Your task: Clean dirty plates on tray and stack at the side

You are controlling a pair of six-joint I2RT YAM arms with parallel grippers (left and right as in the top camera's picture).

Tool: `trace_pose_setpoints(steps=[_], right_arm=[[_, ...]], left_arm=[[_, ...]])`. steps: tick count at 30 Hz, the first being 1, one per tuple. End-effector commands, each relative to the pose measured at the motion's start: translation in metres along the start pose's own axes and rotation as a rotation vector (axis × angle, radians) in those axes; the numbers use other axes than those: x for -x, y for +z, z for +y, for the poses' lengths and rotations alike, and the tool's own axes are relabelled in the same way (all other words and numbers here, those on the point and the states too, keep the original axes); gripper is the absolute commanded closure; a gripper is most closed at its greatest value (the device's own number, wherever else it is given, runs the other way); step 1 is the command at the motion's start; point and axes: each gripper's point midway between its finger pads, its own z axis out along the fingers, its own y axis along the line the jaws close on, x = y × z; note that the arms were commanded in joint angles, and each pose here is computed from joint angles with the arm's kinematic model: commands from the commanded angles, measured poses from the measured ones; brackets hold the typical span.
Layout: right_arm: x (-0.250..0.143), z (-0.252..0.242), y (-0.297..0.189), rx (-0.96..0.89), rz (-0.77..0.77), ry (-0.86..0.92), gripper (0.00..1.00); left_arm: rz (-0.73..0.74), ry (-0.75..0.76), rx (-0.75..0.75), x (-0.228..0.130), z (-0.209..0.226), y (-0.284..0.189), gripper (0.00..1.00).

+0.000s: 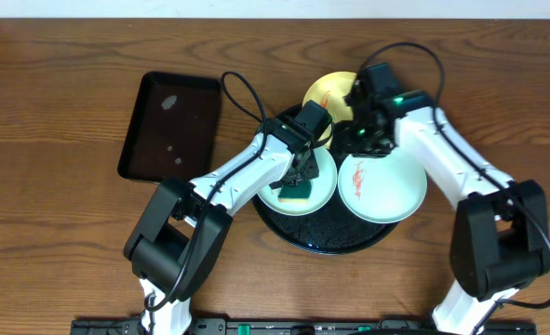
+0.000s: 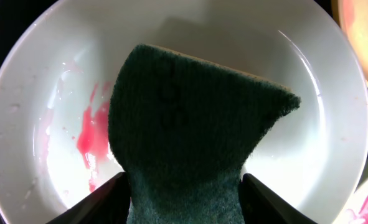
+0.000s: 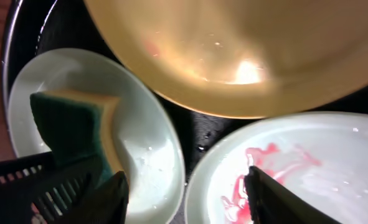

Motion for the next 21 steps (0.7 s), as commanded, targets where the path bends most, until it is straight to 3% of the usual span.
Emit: trace_pose_setpoints(steps=[1,7,10,21], right_arm=[[-0.004,0.002,-0.005,0.091,0.030,-0.031,0.44],[-0.008,0.007,-0.002,0.093,0.039,-0.096,0.46],[-0.008,0.012,0.001,0.097,0.033,-0.111,0.56],[-0.007,0.008,0.014,0.083,0.001,-0.092,0.55]], left_arm=[[-0.010,0.012,-0.005,0.002,-0.002,-0.004,0.43],[-0.011,0.011,-0.005,0.002,-0.002,-0.004,0.43],[-0.010,0.012,-0.005,0.002,-0.002,-0.004,0.43],[-0.011,0.011,-0.005,0.002,-0.002,-0.004,0.42]])
